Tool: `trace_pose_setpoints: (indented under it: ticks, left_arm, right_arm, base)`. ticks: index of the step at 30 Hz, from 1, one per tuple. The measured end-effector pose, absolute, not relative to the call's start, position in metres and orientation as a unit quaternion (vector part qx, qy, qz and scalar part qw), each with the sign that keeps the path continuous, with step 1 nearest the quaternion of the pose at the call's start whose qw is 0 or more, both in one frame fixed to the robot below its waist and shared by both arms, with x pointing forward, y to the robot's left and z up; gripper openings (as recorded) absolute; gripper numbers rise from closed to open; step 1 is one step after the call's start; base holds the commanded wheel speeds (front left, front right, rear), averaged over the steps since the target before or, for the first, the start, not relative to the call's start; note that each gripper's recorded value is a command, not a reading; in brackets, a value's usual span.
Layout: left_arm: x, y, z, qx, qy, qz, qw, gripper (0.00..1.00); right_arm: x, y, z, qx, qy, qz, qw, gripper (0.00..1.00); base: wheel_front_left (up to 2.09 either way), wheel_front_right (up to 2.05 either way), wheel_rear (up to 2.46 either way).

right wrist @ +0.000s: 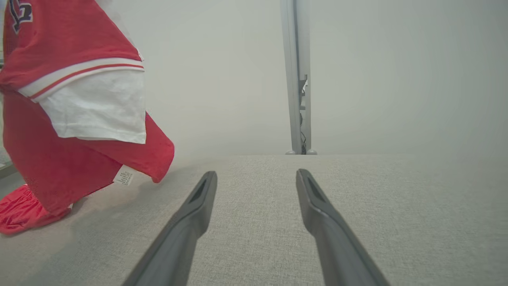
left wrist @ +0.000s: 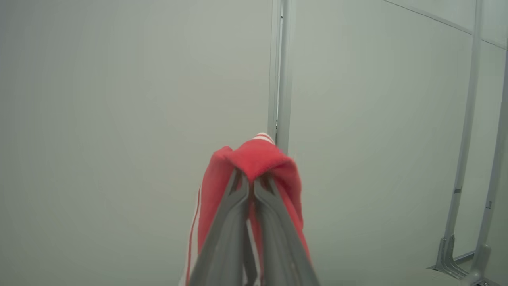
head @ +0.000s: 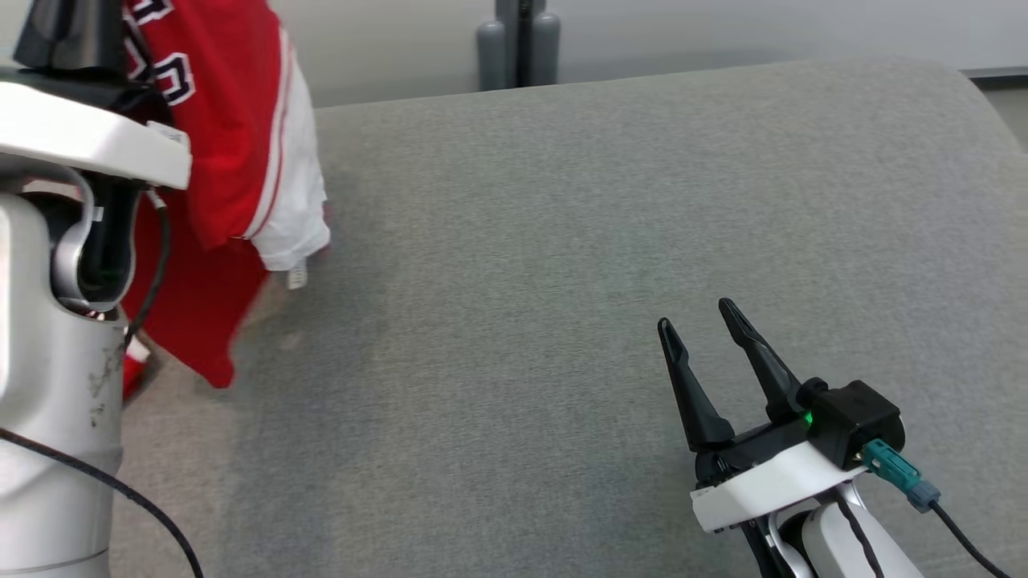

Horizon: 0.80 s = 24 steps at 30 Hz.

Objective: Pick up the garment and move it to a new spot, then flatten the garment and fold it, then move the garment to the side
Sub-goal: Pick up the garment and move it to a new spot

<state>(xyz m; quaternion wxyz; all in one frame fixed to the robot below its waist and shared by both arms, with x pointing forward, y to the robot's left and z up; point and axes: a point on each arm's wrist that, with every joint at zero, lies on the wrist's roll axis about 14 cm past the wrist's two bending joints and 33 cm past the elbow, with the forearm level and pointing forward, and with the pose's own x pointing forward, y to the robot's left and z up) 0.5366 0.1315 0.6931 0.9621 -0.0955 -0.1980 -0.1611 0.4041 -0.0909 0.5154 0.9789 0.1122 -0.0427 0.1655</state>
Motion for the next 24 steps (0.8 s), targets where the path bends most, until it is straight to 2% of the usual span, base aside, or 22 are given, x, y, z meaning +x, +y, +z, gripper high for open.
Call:
trace_pose_setpoints:
  ticks: [8,16,21,24]
  left_arm:
    - [0.532,0.043,0.700,-0.125,-0.195,-0.264,0.936,0.00]
    - [0.521,-0.034,0.720,-0.165,-0.208,-0.354,0.897,0.00]
    - [0.511,-0.071,0.707,-0.172,-0.189,-0.399,0.881,0.00]
    - [0.511,-0.078,0.680,-0.170,-0.160,-0.408,0.883,0.00]
  right_arm:
    - [0.396,-0.119,0.517,0.110,-0.047,0.122,0.985,1.00]
    - [0.387,-0.146,0.519,0.105,-0.051,0.079,0.990,1.00]
    - [0.383,-0.158,0.522,0.106,-0.055,0.060,0.991,1.00]
    - [0.382,-0.161,0.520,0.109,-0.053,0.056,0.991,1.00]
  base:
    - [0.00,0.00,0.00]
    - [0.00,0.00,0.00]
    - [0.00,0.00,0.00]
    - [0.00,0.00,0.00]
